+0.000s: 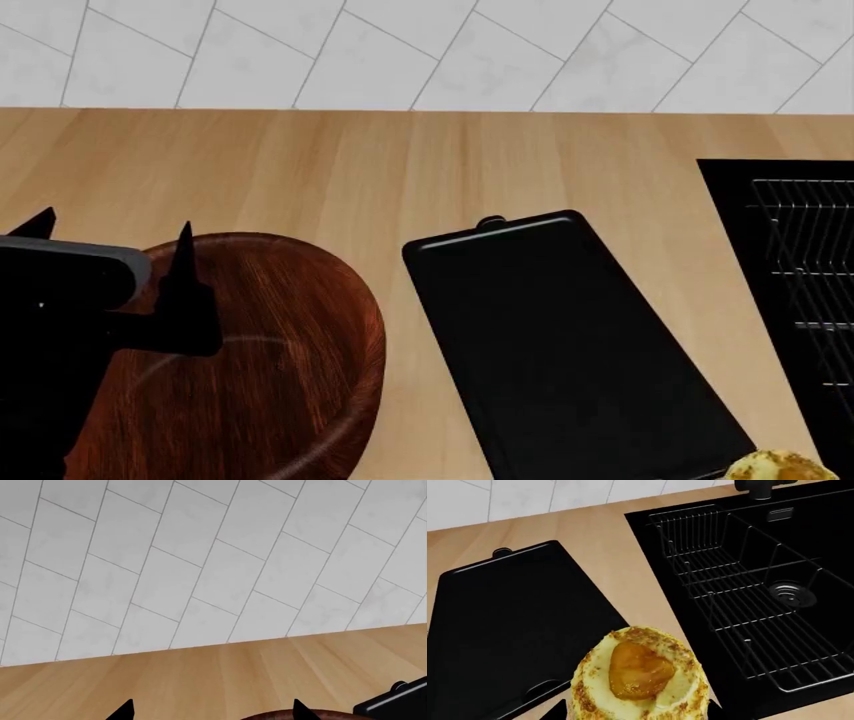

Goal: Move the fresh-baked cupcake off the tray onto the counter, and place the bowl used for mixing into the sink.

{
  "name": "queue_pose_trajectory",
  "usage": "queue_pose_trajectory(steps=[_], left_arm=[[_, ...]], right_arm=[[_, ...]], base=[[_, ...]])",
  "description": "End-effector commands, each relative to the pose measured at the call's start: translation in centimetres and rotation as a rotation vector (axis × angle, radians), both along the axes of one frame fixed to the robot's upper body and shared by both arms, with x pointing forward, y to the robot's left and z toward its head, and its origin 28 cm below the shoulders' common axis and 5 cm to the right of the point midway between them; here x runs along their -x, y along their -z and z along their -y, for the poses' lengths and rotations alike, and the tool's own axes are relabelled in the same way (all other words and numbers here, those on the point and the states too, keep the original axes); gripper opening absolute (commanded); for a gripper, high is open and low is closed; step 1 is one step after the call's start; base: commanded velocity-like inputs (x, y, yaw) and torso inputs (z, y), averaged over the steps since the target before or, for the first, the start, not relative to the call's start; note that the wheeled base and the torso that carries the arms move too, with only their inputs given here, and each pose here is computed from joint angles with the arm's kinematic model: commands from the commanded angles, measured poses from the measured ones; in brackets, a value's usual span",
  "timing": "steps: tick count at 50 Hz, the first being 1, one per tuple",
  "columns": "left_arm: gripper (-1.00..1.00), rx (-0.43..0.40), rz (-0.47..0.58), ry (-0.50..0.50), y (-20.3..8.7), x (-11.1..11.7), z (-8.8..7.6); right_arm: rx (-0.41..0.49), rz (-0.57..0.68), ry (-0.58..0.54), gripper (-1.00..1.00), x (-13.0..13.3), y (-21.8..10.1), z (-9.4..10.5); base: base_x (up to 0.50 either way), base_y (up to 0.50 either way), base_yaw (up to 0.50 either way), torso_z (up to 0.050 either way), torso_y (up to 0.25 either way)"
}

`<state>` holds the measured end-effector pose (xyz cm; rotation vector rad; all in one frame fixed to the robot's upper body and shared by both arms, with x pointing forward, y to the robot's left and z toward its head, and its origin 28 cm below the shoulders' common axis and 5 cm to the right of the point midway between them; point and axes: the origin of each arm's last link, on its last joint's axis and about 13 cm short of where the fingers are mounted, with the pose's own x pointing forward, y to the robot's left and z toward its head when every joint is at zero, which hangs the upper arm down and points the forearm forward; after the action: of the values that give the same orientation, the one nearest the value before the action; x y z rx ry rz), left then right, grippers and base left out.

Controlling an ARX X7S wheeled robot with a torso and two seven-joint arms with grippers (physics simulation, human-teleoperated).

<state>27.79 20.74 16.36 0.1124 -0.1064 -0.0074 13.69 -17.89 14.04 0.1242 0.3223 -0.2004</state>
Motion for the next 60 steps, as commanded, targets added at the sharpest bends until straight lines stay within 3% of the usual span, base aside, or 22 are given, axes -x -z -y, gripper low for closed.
queue_pose_trajectory(steps=[1, 9, 10, 26, 36, 60], left_arm=[[1.00, -0.001, -0.003, 0.001, 0.0, 0.0, 0.0], [1.00, -0.001, -0.003, 0.000, 0.0, 0.0, 0.0], [1.00, -0.001, -0.002, 0.000, 0.0, 0.0, 0.0], [1.00, -0.004, -0.006, 0.004, 0.1, 0.0, 0.0], [1.00, -0.004, -0.002, 0.005, 0.0, 0.1, 0.0], [1.00, -0.001, 0.007, -0.004, 0.0, 0.1, 0.0]], right_arm=[[-0.001, -0.083, 0.005, -1.00, 0.1, 2.1, 0.1], [0.005, -0.111, -0.013, -1.00, 0.2, 2.4, -0.1], [0.007, -0.111, -0.007, 1.00, 0.2, 2.2, 0.0], [0.118, 0.020, 0.029, 1.00, 2.0, -2.4, 0.1], [0.229, 0.196, 0.044, 1.00, 4.9, -8.6, -0.7], [0.266, 0.389, -0.140, 1.00, -0.2, -14.9, -2.3]], base=[[0.00, 0.00, 0.00, 0.000, 0.000], [0.00, 0.00, 0.00, 0.000, 0.000], [0.00, 0.00, 0.00, 0.000, 0.000], [0.00, 0.00, 0.00, 0.000, 0.000], [0.00, 0.00, 0.00, 0.000, 0.000], [0.00, 0.00, 0.00, 0.000, 0.000]])
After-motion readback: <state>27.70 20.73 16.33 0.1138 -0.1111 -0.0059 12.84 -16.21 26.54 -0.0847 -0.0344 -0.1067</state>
